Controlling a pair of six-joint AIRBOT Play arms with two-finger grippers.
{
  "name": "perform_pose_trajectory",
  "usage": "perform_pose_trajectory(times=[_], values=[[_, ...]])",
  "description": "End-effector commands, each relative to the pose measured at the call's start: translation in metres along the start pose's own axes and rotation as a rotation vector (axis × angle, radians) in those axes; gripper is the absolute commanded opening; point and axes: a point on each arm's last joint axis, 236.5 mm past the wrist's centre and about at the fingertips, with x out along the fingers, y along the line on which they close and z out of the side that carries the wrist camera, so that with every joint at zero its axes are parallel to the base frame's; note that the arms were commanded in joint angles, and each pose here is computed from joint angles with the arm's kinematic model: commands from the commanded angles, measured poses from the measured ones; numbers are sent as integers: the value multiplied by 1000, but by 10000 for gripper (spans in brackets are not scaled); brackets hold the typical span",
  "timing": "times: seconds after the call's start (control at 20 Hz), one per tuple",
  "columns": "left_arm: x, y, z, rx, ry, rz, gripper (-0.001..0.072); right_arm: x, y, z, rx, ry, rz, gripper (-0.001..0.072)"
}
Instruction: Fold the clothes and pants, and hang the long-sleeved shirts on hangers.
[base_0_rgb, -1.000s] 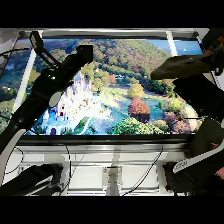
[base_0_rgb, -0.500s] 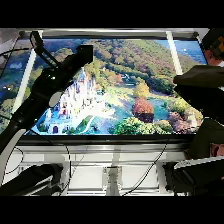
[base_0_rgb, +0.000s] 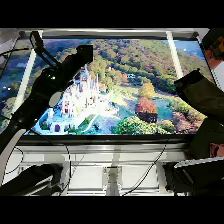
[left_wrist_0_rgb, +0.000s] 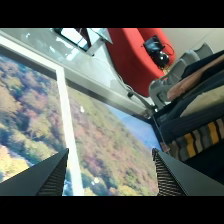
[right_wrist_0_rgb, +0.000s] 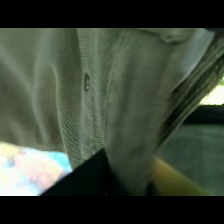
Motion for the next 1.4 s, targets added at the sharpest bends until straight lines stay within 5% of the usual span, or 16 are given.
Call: perform_pose_trajectory(times=[0.0,0.15,0.25,0.75,0.8,0.9,0.95,1.1,1.15,1.35], values=[[0,0,0,0,-1,-1,600,5,-3,15,-5,-56,-30,280],[0,0,0,0,-1,-1,600,0,3,22,-18,-90,-23,318],[0,0,0,0,-1,-1,601,-5,11,24,-27,-107,4,535],[0,0,0,1,-1,-1,600,-49,58,29,-78,-230,149,530],[0,0,0,1,-1,-1,600,-51,78,24,-92,-213,230,508],[0,0,1,1,-2,0,597,-63,123,6,-146,-162,422,143],[0,0,1,1,-2,0,544,-71,148,-6,-215,-139,522,47],[-4,2,11,10,-22,5,97,-84,211,-52,-423,-55,698,45],[-9,4,21,73,-39,12,41,-82,228,-67,-479,-37,703,44],[-58,61,39,215,65,270,40,-69,294,-139,-676,45,690,44]])
